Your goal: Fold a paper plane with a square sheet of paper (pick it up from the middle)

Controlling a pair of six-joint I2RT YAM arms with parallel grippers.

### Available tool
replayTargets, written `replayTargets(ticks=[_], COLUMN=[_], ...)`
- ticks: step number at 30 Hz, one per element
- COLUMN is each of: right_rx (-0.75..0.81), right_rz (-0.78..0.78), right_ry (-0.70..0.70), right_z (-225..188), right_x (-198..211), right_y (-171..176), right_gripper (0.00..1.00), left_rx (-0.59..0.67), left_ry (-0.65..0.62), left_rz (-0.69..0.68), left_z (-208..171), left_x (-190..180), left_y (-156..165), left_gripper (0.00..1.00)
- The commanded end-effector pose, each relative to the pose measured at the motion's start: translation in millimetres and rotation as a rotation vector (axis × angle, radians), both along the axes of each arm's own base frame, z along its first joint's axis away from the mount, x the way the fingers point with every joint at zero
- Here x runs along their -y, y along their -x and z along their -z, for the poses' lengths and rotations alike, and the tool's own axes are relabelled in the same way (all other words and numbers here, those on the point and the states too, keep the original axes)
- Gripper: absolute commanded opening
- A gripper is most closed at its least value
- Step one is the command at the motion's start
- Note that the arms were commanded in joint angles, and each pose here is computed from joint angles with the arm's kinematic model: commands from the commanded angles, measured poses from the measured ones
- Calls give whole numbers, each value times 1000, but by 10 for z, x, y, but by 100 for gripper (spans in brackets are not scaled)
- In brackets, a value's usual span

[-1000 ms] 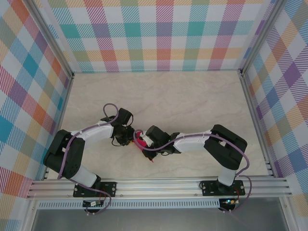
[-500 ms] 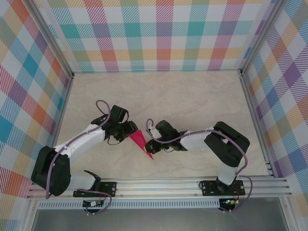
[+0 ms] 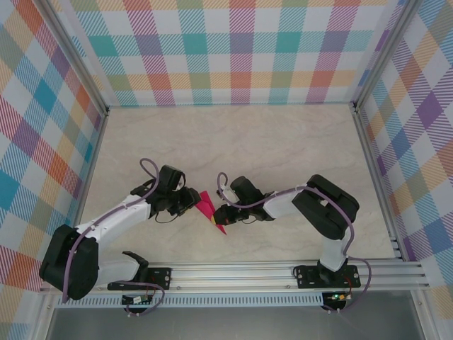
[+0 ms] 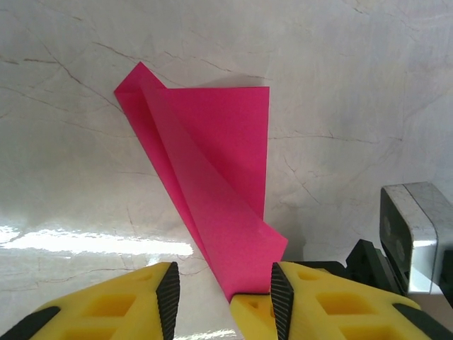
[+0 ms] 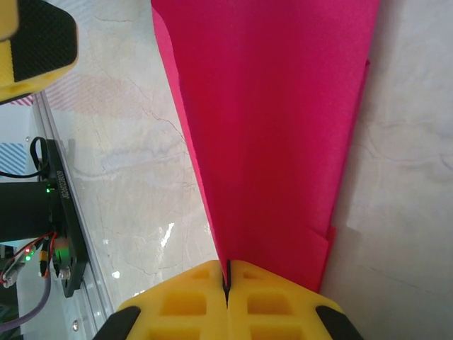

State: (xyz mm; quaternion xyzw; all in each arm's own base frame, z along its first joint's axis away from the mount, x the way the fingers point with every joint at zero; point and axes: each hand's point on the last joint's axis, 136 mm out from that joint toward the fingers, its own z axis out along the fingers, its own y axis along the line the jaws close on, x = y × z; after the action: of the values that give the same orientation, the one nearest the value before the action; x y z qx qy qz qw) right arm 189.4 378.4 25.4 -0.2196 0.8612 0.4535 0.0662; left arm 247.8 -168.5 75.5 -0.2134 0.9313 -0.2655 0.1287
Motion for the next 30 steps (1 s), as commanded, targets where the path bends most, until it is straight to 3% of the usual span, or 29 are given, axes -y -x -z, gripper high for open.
replayTargets(ticks=[1,19,30], right_rx=[-44,-294,-377], right_rz=[-13,-2,-5], right_ry=[-32,-149,-150], right_z=[-33,-78,-40], right_x=[-45,-13,-42], right_y=[-15,-140,-157], right_gripper=[4,6,7], left_rx=[53,132,140], left_ry=[54,157,179], left_rz=[2,125,123], left_z=[-117,-57,74], left_x=[29,268,402], left_y=[-52,-73,-152], left_gripper=[40,34,33])
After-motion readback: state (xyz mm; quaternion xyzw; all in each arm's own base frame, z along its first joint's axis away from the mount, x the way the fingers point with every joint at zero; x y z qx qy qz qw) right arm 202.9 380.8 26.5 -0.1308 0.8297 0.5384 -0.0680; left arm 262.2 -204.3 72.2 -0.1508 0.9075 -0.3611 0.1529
